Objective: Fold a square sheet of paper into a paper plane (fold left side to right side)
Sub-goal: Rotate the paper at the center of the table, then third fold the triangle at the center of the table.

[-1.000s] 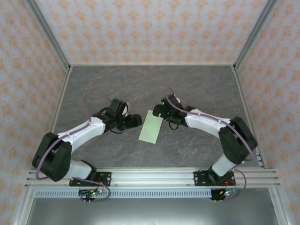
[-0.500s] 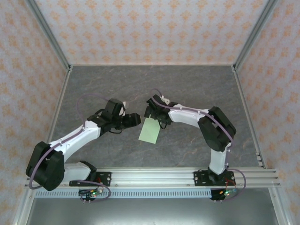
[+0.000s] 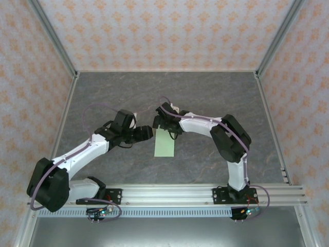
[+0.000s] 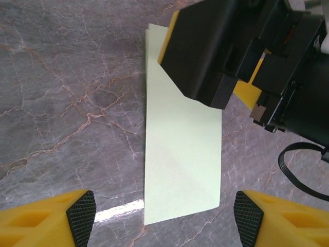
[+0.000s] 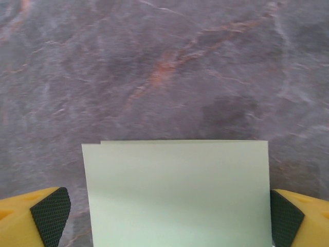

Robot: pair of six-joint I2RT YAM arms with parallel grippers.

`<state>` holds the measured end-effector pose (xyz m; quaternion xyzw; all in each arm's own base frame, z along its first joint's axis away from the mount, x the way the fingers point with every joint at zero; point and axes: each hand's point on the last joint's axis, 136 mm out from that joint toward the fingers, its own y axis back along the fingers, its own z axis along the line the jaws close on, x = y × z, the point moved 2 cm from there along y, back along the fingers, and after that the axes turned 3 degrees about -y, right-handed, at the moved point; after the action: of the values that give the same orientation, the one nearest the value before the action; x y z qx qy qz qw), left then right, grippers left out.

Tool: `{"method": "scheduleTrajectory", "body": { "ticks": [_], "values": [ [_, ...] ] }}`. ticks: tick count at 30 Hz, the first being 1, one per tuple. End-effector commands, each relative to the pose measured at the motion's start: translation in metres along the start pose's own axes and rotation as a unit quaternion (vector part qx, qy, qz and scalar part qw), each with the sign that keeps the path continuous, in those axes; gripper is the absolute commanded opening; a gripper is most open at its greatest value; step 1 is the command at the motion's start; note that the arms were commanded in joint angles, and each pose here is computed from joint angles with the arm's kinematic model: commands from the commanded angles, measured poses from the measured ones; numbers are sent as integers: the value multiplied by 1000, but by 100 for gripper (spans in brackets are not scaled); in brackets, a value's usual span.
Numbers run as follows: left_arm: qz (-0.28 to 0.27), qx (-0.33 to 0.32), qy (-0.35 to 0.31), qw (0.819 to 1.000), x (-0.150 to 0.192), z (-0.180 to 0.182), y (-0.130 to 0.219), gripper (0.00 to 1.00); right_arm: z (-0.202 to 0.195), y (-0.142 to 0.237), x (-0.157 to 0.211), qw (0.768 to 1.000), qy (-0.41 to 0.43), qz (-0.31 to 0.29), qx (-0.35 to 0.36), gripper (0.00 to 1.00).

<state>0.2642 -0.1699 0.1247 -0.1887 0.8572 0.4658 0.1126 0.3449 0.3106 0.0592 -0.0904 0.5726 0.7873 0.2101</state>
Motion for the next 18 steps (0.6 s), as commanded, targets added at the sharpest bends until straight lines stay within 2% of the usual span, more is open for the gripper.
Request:
{"method": "scheduleTrajectory", "body": {
  "ticks": [1,6,8,11,14,18],
  "values": [
    [-2,-8,-2,1000,5,7,4,75,19,3,-8,999,40,-8,-26,100],
    [3,22,11,1000,10,3,-1,75,0,29,-20,997,71,-39,19,100],
    [4,36,17,999,12,1,-5,75,-4,37,-24,996,75,-42,13,100],
    [12,58,26,998,15,-3,-12,74,1,43,-25,996,70,-37,-36,93],
    [19,76,37,996,16,-5,-20,73,11,34,-19,993,54,-3,-101,84],
    [33,83,48,995,19,-5,-31,71,10,18,-16,991,33,22,-124,79]
  ]
}}
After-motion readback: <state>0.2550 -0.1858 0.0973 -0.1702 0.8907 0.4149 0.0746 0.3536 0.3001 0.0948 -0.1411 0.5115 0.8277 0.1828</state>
